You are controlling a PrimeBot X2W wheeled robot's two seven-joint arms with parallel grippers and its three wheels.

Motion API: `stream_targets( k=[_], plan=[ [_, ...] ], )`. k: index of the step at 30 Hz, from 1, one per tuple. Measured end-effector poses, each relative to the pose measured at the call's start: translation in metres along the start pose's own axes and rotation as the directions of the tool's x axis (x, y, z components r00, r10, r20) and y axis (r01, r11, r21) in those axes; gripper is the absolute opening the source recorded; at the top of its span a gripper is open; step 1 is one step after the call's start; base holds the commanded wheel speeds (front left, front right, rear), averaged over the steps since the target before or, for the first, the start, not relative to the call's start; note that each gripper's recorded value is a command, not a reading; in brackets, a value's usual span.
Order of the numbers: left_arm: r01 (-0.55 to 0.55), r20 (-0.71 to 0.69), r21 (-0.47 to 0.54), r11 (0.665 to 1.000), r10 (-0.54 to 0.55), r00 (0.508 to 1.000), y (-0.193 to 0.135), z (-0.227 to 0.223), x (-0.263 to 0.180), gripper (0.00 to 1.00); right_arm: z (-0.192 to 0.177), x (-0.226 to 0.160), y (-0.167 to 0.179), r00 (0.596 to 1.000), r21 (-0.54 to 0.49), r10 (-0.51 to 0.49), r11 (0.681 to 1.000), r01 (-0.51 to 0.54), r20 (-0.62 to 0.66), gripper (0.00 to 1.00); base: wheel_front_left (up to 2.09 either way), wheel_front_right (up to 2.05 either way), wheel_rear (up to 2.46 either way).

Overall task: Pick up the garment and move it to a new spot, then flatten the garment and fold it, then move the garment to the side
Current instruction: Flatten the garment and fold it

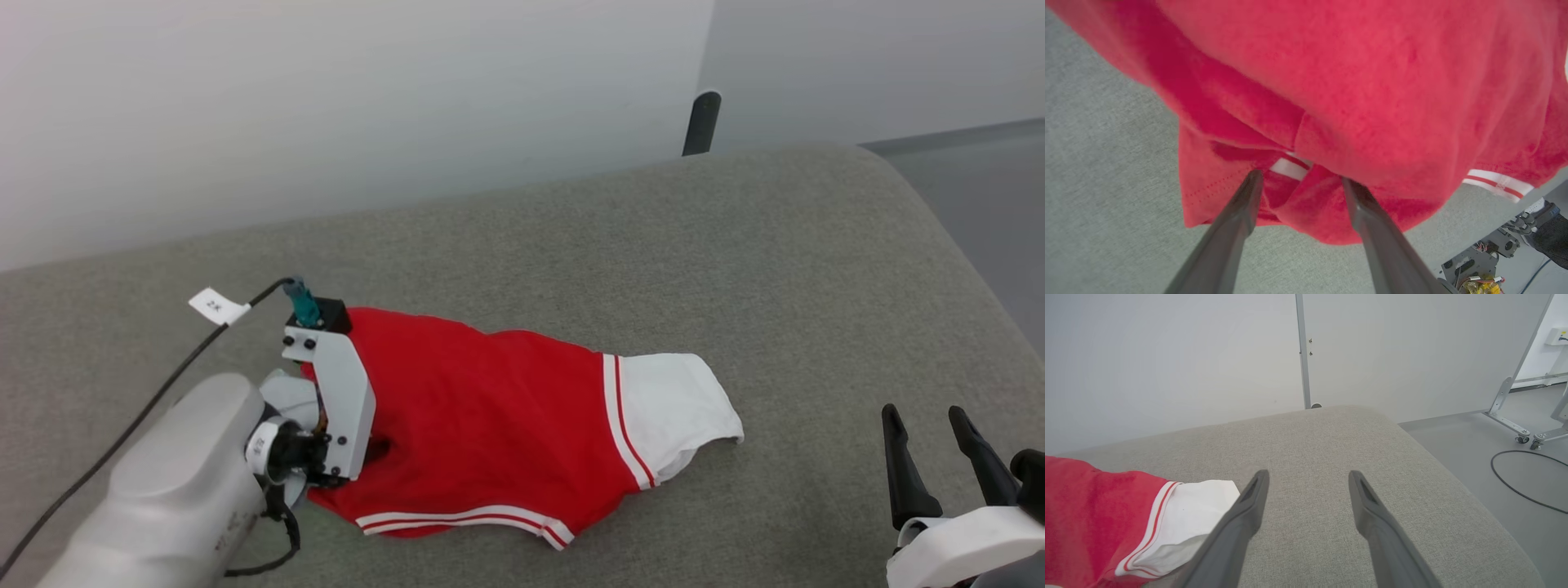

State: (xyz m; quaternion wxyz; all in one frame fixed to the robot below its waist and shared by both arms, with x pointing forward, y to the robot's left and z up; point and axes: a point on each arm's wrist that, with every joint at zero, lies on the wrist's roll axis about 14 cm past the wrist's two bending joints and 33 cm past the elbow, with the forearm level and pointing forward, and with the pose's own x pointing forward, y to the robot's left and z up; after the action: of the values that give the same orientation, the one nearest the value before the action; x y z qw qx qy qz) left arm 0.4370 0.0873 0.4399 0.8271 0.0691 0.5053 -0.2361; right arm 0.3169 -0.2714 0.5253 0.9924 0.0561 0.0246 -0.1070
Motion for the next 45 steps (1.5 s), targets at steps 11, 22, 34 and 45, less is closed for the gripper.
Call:
stream_targets(
  k=[11, 22, 34, 45],
  plan=[
    [0.050, -0.090, -0.056, 0.997, -0.055, 0.994, -0.011, -0.017, 0.014, 0.00, -0.009, 0.001, -0.005, 1.000, 0.007, -0.017, 1.000, 0.017, -0.020, 1.00, 0.00, 0.00, 0.00],
    [-0.010, 0.047, 0.009, 1.000, 0.010, 0.999, 0.005, 0.037, -0.030, 0.00, -0.008, 0.002, 0.000, 1.000, 0.019, 0.000, 1.000, 0.001, -0.012, 1.00, 0.00, 0.00, 0.00],
    [0.090, 0.286, 0.149, 0.985, -0.130, 0.949, -0.058, 0.123, -0.077, 0.00, -0.009, -0.006, -0.001, 1.000, 0.026, -0.003, 1.000, 0.003, -0.012, 1.00, 0.00, 0.00, 0.00],
    [0.377, 0.113, 0.299, 0.877, -0.425, 0.898, -0.184, 0.081, -0.029, 0.00, -0.015, -0.012, -0.009, 0.999, 0.044, -0.029, 0.999, 0.030, -0.029, 1.00, 0.00, 0.00, 0.00]
  ],
)
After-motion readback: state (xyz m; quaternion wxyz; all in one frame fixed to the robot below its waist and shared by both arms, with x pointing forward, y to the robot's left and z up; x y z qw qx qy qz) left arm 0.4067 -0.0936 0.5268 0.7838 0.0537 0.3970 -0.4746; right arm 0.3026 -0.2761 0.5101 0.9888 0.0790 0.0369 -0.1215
